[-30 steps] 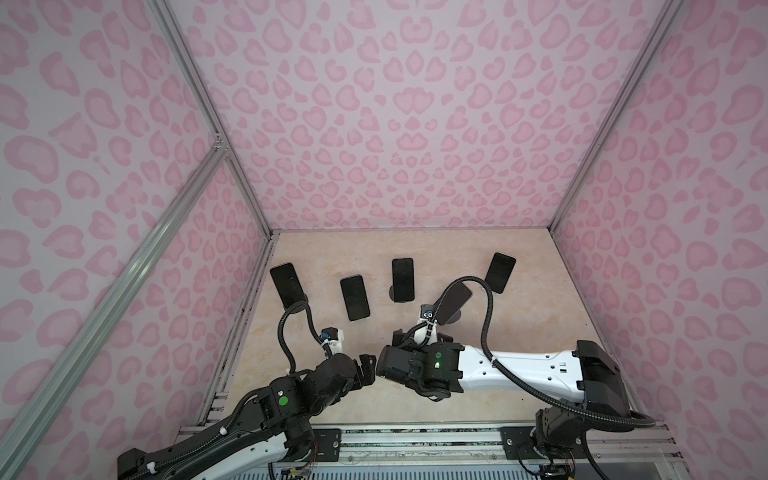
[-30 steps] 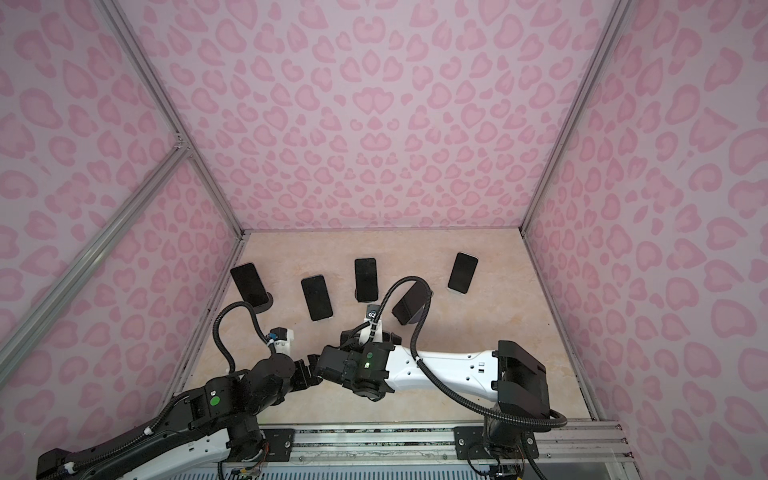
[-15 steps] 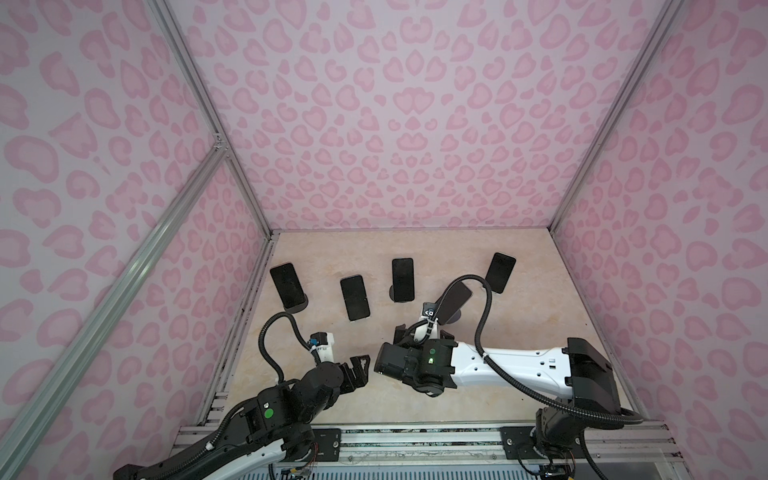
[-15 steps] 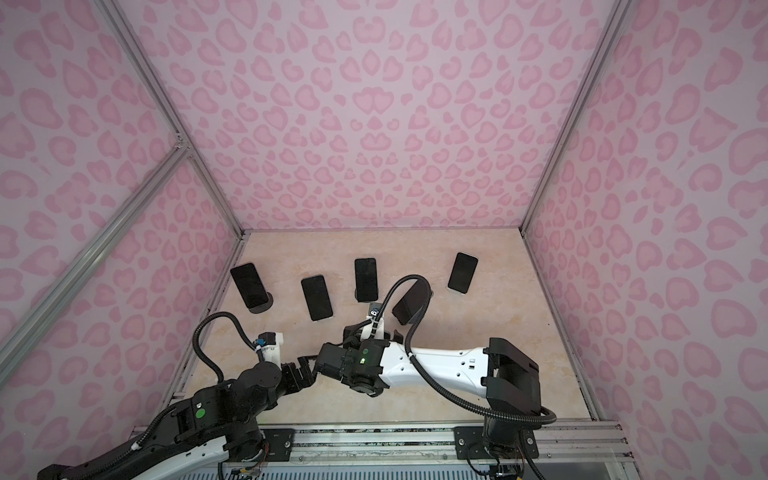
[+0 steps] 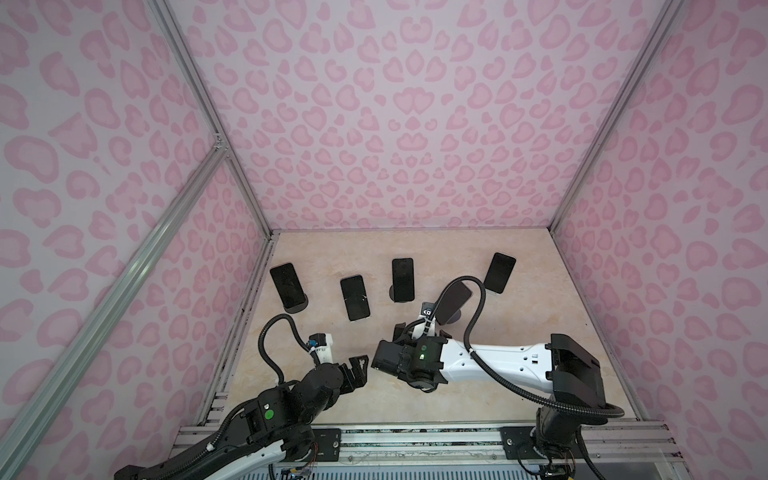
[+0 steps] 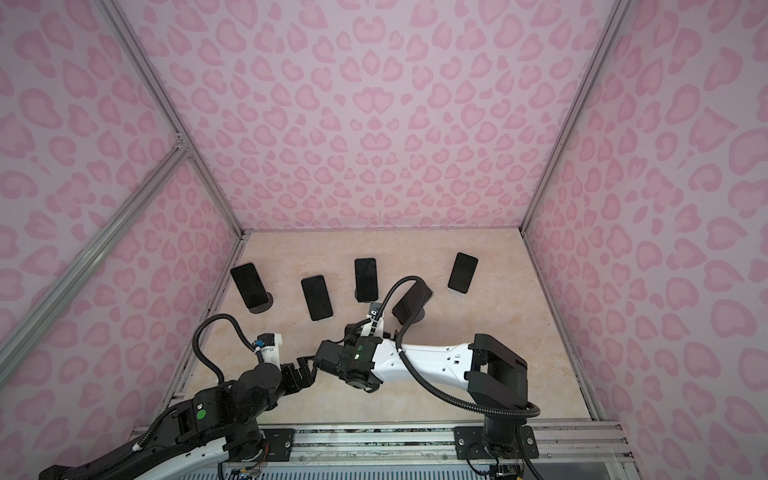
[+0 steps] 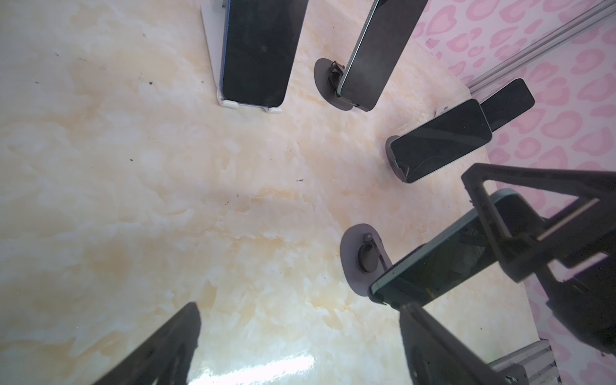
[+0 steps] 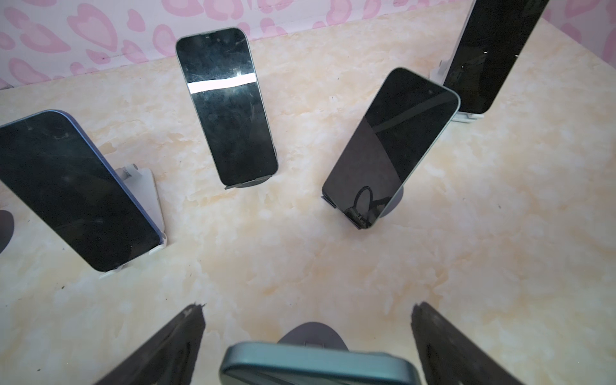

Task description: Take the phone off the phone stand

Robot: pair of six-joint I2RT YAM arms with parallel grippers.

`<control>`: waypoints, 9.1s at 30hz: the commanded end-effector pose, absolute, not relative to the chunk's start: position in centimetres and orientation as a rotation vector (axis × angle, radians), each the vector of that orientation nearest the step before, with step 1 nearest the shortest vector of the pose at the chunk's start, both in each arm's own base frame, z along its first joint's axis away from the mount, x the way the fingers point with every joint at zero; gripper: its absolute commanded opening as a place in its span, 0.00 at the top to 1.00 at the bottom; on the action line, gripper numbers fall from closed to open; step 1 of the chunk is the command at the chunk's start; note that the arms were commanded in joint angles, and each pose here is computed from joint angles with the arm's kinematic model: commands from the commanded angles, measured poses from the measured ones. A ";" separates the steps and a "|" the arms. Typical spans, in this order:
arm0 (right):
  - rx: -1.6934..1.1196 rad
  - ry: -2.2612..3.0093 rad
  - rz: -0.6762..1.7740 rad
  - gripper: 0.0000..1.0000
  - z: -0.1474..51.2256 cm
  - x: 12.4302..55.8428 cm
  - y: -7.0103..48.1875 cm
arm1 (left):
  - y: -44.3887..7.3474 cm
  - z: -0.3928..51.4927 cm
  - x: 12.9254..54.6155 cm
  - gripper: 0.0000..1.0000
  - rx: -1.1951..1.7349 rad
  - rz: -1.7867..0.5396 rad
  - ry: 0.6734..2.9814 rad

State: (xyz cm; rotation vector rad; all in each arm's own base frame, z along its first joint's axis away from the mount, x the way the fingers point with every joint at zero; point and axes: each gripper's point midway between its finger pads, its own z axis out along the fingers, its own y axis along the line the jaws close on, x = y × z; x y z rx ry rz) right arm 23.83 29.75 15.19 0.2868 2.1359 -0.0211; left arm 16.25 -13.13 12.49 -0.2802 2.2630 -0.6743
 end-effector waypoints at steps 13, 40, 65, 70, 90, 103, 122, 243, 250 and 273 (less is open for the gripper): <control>0.321 2.093 -0.045 0.16 14.8 24.4 29.5 | -12.4 12.8 16.5 0.03 -0.303 -0.675 2.211; 0.260 2.078 -0.037 0.29 15.2 24.2 29.8 | -12.2 13.1 16.7 0.03 -0.288 -0.665 2.194; 0.144 2.057 0.053 0.33 17.2 23.7 30.6 | -12.6 14.2 17.2 0.04 -0.284 -0.664 2.163; 0.134 2.058 0.068 0.33 17.5 23.5 30.6 | -12.7 14.3 17.3 0.04 -0.275 -0.657 2.166; 0.087 2.076 0.144 0.35 19.3 22.6 30.7 | -13.0 14.6 17.4 0.04 -0.266 -0.664 2.162; 0.021 2.096 0.143 0.35 20.1 22.1 30.4 | -13.7 14.9 17.6 0.04 -0.242 -0.665 2.174; 0.035 2.086 0.128 0.36 21.8 22.0 27.4 | -14.2 15.4 17.8 0.04 -0.206 -0.648 2.182; 0.009 2.848 0.088 0.19 1.5 30.6 10.5 | -19.0 17.9 22.1 0.04 -0.074 -0.625 2.267; 0.041 2.705 0.073 0.11 8.6 32.2 10.1 | -18.1 19.6 21.8 0.04 -0.049 -0.579 2.270; 0.133 2.169 0.305 0.08 22.1 27.2 12.4 | -16.4 18.8 21.3 0.02 -0.268 -0.504 2.368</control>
